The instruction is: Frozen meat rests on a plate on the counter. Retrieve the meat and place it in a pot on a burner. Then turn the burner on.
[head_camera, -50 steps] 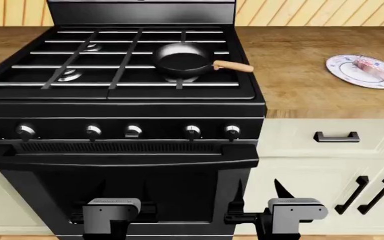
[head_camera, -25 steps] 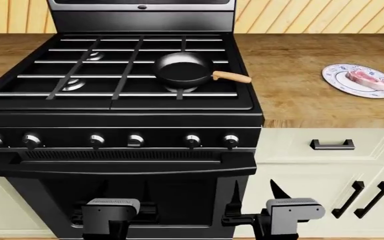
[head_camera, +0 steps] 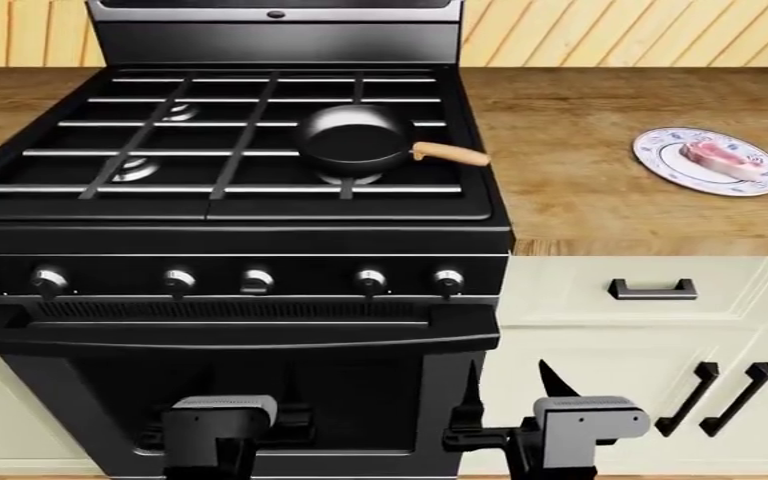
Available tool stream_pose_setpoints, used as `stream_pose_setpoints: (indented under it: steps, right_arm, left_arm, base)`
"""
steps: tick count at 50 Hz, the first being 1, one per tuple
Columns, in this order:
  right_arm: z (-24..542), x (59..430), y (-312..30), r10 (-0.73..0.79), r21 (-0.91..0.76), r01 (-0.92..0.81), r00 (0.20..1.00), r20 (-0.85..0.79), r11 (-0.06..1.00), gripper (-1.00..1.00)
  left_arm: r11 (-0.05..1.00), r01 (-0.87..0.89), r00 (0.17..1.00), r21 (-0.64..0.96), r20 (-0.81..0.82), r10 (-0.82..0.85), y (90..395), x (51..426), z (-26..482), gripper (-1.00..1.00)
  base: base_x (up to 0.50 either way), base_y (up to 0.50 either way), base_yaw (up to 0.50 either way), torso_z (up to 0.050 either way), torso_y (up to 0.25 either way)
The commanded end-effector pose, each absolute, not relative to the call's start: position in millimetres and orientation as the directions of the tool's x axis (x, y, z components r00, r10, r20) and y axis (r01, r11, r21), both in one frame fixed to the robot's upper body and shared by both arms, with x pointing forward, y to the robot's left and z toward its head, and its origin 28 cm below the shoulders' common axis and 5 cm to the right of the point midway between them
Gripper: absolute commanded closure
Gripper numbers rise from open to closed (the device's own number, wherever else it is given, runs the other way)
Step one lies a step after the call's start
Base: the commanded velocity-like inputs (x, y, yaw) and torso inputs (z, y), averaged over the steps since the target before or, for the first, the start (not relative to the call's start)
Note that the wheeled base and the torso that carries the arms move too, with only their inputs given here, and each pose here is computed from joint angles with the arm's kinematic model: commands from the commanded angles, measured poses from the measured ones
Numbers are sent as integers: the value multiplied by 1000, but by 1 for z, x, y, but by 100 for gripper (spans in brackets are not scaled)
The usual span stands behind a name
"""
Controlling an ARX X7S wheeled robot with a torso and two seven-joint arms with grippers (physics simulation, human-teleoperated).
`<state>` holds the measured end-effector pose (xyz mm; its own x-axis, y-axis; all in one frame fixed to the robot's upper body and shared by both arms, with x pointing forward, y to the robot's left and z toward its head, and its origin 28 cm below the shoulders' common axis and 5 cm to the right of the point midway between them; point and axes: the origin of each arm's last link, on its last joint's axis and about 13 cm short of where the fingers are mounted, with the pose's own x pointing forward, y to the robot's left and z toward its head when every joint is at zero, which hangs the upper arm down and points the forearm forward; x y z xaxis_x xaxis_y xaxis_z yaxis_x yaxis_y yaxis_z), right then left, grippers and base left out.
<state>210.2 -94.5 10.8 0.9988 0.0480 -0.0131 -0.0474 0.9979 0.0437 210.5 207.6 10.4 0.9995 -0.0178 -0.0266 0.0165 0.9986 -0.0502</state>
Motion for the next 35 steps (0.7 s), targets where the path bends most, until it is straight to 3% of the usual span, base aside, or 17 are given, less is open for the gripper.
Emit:
stream_pose_setpoints:
  steps: [1,35]
  right_arm:
    - [11,212,-96,43,62,-42,999,-22,997,-100]
    - [8,216,-97,41,84,-38,999,-33,996,-100]
  left_arm:
    - [997,-54,993,-56,-107,47,206,216,4,-100]
    - [999,-38,995,-35,-89,34,205,217,3,-100]
  base:
    - [0,-500,0,0,0]
    - [0,-500,0,0,0]
